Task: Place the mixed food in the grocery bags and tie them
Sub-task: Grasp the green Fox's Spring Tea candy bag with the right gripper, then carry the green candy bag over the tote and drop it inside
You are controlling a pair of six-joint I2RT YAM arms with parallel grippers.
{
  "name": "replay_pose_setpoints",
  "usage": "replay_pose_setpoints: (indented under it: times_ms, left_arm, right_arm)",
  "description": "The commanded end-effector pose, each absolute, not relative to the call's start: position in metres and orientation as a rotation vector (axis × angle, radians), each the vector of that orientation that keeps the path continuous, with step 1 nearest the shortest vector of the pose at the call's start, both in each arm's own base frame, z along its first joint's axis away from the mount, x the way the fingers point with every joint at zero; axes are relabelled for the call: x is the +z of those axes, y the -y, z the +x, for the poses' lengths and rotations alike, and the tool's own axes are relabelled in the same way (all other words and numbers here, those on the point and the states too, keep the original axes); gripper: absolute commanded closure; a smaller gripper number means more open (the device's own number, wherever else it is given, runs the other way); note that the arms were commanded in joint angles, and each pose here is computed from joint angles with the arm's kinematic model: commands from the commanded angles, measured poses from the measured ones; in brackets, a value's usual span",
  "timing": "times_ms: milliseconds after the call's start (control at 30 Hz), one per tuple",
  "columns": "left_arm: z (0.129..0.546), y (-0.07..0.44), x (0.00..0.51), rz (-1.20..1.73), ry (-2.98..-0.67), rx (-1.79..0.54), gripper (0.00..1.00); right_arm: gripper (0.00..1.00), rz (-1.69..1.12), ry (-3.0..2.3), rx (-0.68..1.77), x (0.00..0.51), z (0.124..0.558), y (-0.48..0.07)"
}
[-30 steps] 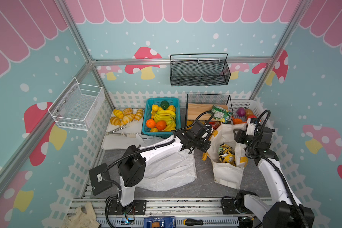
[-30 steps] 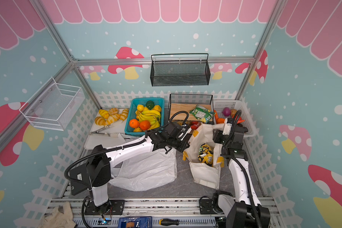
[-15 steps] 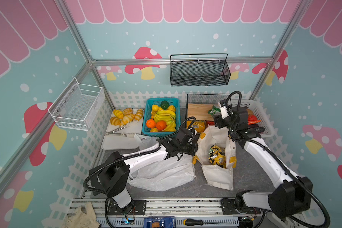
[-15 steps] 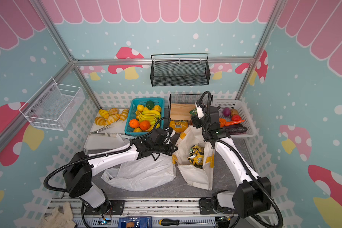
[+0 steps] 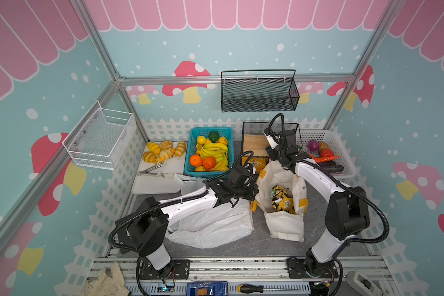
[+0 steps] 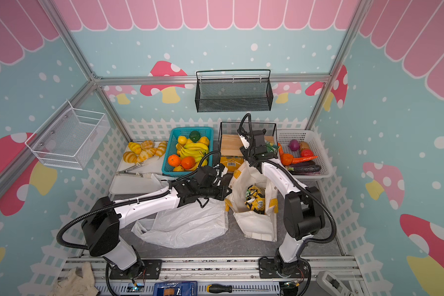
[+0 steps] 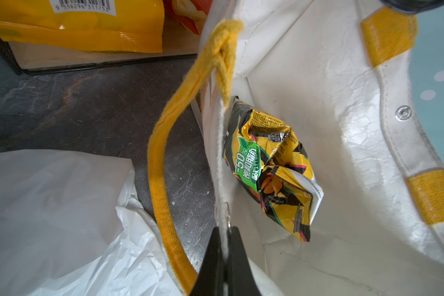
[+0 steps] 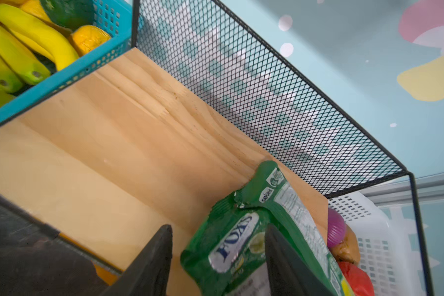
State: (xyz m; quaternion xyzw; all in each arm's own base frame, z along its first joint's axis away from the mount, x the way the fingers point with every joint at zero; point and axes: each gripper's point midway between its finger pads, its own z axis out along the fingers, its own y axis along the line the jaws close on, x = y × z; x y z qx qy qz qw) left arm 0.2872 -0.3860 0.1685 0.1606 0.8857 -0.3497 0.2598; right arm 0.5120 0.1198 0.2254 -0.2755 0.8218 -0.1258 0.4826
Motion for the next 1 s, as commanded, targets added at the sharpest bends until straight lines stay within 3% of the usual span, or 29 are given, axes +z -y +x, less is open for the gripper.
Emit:
replay_pose_setpoints:
  times_ms: [0,133,233,300,467,600,767,967]
  left_arm:
    - [0.299,0.385,0.182,0.401,-2.353,-0.948,1.0]
    - [0.301,0.385,0.183,0.396,-2.351,-0.944,1.0]
    - [0.302,0.387,0.184,0.393,-2.352,-0.946,1.0]
    - [0.303,0.389,0.184,0.391,-2.351,-0.951,1.0]
    - [0.305,0.391,0.185,0.389,-2.345,-0.955,1.0]
    - [0.307,0.391,0.183,0.384,-2.344,-0.956,1.0]
    - [0.308,0.392,0.184,0.378,-2.338,-0.963,1.0]
    - [0.308,0.394,0.189,0.381,-2.319,-0.981,1.0]
  right_arm:
    - [0.51,-0.661,-2.003,-0.473,0.23,0.523,-0.103]
    - [0.74,-0.645,-1.99,-0.466,0.239,0.527,-0.106]
    - [0.92,-0.611,-1.923,-0.368,0.272,0.521,-0.116]
    - [0.99,-0.582,-1.861,-0.291,0.302,0.511,-0.122]
    - [1.0,-0.521,-1.675,-0.062,0.379,0.459,-0.134]
    - [1.0,-0.514,-1.588,0.134,0.411,0.409,-0.144]
    - [1.0,-0.476,-1.609,0.319,0.414,0.35,-0.143]
    - [1.0,-0.444,-1.72,0.424,0.373,0.313,-0.139]
